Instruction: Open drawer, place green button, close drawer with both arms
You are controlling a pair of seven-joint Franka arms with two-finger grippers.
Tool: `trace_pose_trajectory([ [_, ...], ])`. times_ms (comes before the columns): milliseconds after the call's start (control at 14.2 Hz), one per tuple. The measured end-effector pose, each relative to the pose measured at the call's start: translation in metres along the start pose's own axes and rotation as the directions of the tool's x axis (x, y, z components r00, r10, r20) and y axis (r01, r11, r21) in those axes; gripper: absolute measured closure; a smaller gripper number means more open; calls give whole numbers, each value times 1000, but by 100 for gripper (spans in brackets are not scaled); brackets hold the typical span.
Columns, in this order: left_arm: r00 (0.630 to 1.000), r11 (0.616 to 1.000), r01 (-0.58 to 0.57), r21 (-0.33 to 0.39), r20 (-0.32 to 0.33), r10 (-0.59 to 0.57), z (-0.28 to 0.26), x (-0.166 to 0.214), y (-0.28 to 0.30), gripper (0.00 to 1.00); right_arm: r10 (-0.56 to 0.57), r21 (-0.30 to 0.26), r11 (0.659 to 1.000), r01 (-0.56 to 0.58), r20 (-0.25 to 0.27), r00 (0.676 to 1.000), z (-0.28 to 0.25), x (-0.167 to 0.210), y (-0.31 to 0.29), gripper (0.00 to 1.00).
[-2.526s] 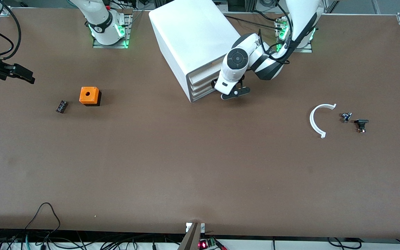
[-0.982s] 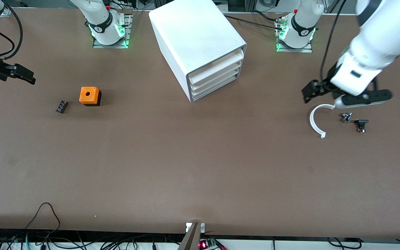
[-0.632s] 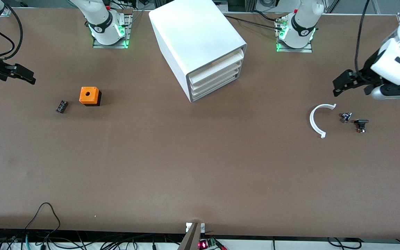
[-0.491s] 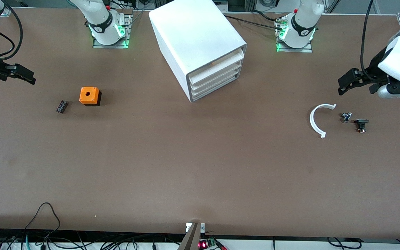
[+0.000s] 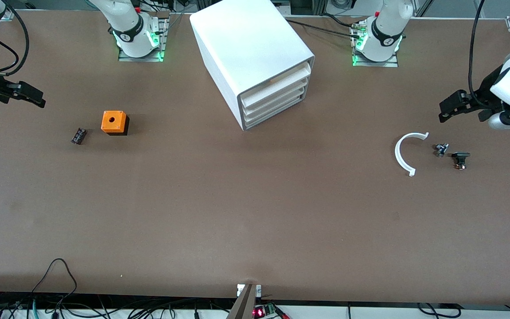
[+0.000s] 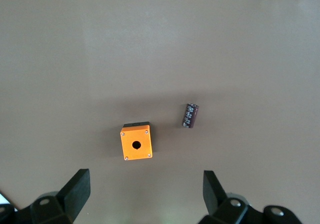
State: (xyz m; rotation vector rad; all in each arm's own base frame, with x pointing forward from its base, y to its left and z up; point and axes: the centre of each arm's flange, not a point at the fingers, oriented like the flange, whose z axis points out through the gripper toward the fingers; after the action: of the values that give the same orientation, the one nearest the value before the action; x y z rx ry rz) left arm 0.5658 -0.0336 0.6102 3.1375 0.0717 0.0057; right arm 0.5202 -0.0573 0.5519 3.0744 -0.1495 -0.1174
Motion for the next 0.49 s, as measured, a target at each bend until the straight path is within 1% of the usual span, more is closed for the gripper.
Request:
trace_pose_trajectory([
  [491, 1000, 1000, -1, -1, -6, 1, -4, 0, 0, 0, 0, 0, 1000, 0, 0, 1000, 0, 0, 0, 0],
])
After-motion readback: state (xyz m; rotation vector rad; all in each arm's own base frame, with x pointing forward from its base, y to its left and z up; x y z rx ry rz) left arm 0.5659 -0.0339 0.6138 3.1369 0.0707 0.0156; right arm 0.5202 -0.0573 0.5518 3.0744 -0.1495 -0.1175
